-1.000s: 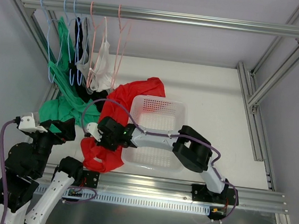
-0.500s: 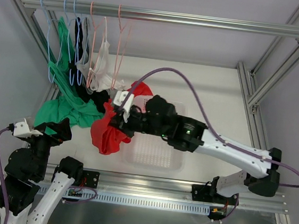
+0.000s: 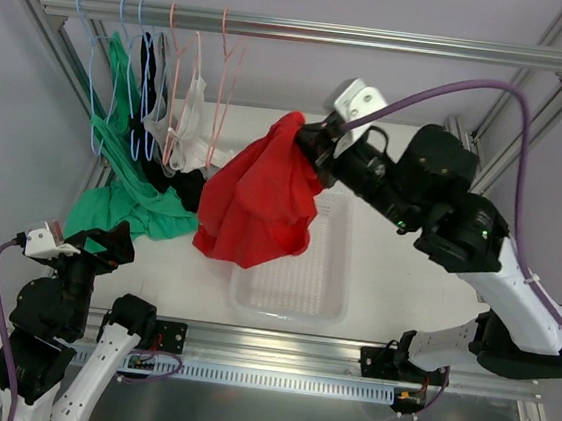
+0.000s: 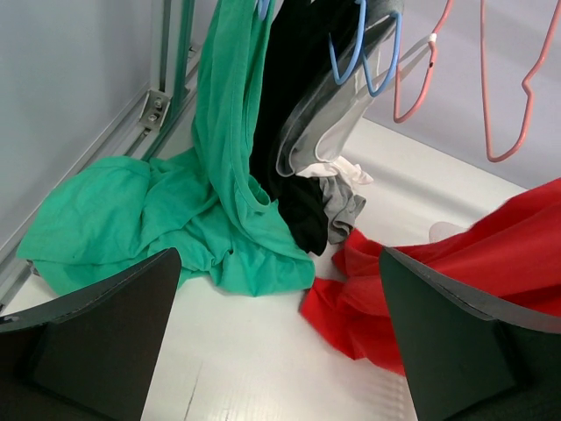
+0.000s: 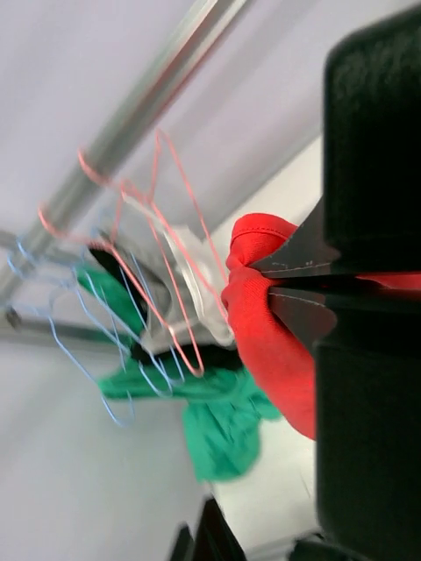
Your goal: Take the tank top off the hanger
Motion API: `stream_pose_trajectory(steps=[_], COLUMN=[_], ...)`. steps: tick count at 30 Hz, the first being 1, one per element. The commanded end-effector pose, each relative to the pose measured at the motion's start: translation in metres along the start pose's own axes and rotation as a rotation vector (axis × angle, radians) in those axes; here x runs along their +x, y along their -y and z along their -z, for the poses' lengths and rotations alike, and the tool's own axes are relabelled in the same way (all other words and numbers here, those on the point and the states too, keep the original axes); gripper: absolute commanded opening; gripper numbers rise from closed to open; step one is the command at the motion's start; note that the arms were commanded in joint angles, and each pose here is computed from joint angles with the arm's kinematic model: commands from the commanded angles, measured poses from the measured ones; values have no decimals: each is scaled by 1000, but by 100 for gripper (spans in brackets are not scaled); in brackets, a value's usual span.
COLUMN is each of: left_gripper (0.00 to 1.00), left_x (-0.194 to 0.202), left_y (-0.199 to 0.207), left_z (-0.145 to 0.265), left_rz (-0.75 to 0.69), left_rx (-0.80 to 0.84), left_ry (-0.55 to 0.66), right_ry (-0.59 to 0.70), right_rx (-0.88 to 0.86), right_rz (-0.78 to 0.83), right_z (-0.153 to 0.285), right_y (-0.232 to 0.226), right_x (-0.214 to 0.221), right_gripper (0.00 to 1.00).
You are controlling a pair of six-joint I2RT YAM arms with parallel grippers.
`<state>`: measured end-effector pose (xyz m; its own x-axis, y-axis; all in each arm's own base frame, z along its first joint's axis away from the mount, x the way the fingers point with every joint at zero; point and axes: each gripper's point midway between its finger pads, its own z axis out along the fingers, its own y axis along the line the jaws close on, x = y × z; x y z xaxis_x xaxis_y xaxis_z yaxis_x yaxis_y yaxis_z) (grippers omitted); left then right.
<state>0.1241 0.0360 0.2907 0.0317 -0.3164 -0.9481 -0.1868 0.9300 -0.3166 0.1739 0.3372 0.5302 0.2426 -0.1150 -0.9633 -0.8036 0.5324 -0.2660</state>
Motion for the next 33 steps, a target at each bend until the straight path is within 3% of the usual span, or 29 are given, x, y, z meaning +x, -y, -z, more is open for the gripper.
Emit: stream_pose_trajectory(steps=[1,18,26,31,33], left_gripper=[99,99,99,99,99], left_x=[-10,-6,-5,-1,0], left_y=[0,5,7,9,9], left_z=[3,0,0,-5,-6], left_rz=[46,40,36,21,20], left_rx=[5,19,30,24,23], left_ry=[57,32,27,0,-5], right_ry=[128,239,220,196,156], right_rx=[181,459,606,619,576], right_rz=[20,100,175,182,180], right_z=[48,126,154,155,136], right_y=[62,140,168,170,160], right_x=[-56,-109,-117,-111,-94], right_gripper=[0,0,0,0,0])
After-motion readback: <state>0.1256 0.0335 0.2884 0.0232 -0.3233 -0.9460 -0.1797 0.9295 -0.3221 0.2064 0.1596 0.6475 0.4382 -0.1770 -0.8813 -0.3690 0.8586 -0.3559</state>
